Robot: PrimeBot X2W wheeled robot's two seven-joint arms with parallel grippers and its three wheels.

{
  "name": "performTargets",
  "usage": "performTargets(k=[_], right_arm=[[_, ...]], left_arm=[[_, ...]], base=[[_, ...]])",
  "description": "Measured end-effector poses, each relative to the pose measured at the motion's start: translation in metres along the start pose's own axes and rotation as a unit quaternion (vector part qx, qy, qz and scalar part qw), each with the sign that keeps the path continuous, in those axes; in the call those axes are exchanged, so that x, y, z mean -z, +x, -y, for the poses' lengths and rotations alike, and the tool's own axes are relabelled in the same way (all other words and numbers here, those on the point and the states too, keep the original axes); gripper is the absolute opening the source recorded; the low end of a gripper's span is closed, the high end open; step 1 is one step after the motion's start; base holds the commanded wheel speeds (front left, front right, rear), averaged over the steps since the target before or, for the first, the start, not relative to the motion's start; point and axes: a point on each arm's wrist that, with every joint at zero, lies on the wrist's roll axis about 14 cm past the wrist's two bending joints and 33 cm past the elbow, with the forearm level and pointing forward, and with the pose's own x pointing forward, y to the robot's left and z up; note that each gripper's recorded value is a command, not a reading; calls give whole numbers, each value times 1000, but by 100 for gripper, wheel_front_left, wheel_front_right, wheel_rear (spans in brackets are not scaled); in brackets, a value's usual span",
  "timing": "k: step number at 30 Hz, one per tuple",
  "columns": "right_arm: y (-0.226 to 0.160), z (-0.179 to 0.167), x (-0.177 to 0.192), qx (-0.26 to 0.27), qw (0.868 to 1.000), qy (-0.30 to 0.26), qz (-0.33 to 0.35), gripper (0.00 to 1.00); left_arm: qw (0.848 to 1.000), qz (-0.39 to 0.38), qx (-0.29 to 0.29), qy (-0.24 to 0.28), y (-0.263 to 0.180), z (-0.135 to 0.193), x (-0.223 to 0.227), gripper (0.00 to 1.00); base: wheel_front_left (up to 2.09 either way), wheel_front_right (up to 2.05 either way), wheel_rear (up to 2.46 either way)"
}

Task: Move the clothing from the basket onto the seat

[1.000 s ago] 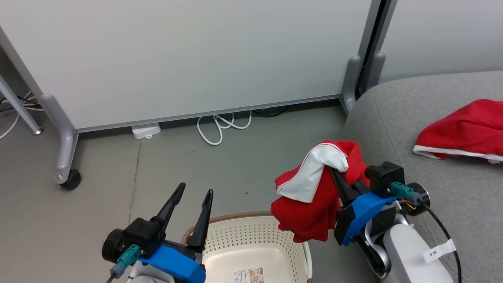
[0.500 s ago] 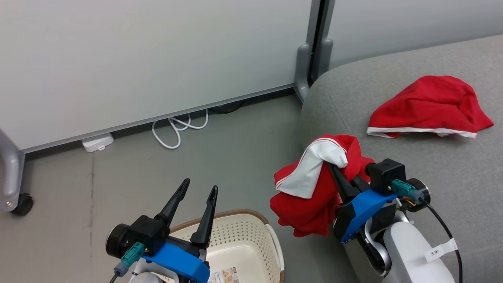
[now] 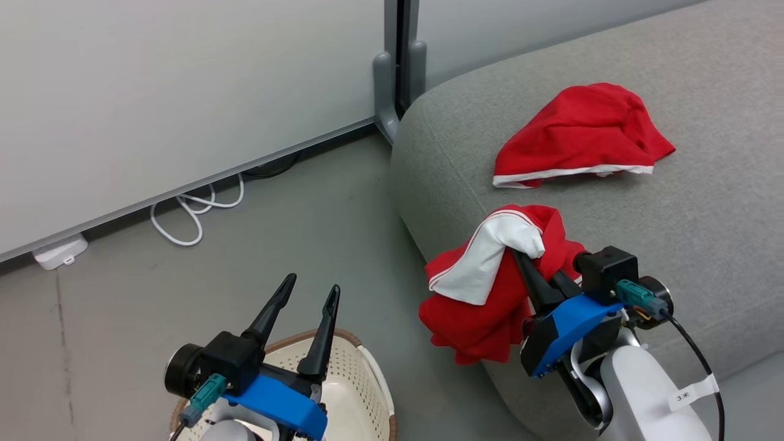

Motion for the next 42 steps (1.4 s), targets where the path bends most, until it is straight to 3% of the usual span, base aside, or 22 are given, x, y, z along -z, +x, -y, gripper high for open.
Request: performTargets(k=[9,29,38,42], right_arm=[[-19,29,8,46,999,9,-5,0],[-19,39,11,61,998,10,-8,0],[14,58,-25,75,996,-39,26,0],[41,71,-52,86,995,-15,55,0]], left_arm=[[999,-11,41,-6,20,19,10,100],[998,-18,50,-14,25,22,18,100],[999,-19,49,-12,29,10,24,100],[998,-10,59,-5,39,4,23,100]], base=[[0,0,0],[0,0,0],[0,0,0],[0,0,0]])
